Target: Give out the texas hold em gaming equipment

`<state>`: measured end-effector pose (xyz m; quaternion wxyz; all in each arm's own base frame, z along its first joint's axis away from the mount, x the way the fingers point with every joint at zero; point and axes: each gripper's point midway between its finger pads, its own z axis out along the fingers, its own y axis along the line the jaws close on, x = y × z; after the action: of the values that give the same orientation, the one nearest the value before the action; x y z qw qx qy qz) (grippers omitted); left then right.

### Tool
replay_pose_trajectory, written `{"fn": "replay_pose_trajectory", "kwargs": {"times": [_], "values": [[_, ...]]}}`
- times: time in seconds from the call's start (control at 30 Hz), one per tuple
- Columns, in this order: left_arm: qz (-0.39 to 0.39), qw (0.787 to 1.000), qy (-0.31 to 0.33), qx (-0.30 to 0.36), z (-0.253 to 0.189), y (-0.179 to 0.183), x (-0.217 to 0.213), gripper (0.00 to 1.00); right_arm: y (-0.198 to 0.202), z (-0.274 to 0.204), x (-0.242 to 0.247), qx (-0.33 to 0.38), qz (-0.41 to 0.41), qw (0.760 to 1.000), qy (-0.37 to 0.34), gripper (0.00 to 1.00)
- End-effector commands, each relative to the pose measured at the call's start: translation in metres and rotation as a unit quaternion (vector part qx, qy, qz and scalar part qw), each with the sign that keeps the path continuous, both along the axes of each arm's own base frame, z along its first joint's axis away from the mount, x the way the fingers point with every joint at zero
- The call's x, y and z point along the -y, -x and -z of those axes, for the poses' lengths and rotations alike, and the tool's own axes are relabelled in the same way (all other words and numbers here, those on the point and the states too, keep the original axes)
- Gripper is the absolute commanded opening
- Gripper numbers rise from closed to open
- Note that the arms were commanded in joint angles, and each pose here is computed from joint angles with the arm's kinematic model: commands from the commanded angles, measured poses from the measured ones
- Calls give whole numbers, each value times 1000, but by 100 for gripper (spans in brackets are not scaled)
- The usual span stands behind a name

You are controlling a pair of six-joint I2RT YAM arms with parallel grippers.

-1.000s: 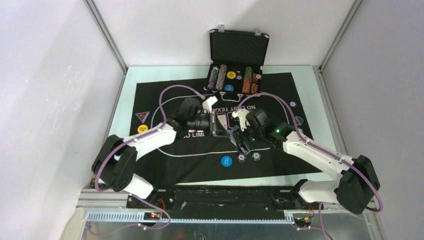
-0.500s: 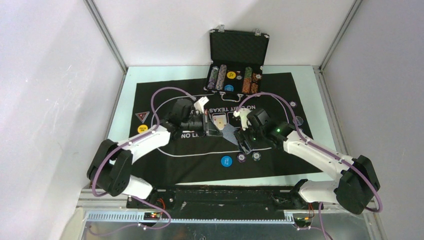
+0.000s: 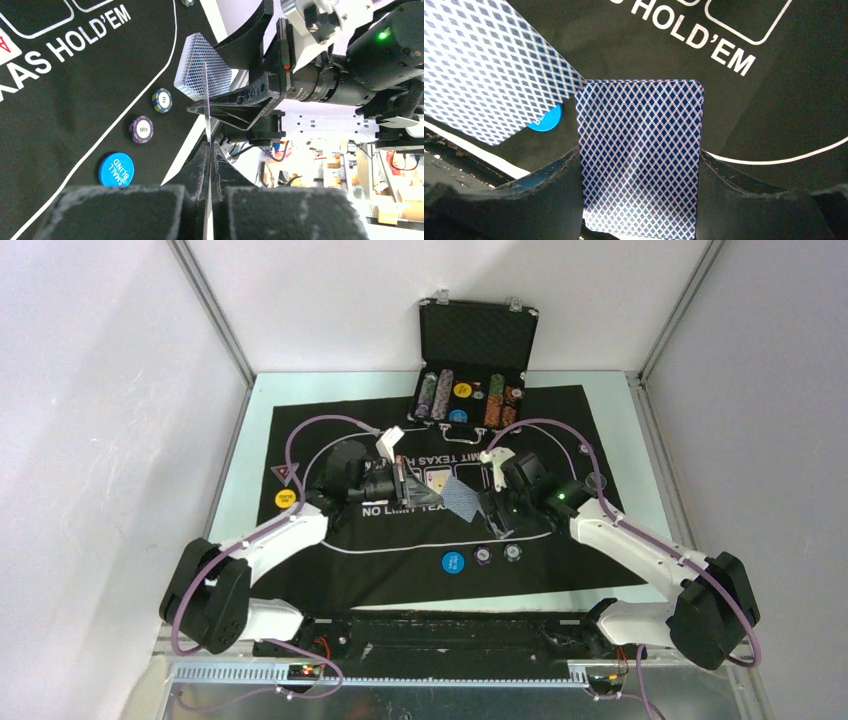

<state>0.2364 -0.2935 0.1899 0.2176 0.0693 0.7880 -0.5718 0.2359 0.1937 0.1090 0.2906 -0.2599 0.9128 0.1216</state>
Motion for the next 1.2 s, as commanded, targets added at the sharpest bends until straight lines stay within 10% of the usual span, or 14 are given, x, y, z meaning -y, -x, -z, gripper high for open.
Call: {"fn": "replay_pose_trajectory", "kwargs": {"times": [0.0,1.17], "values": [[-9,999,30,25,-21,-3,-5,0,-13,-13,6,31,36,999,-7,0],[259,935,-236,53,109,-143,39,0,-22,-10,37,33,106,994,-4,0]]}}
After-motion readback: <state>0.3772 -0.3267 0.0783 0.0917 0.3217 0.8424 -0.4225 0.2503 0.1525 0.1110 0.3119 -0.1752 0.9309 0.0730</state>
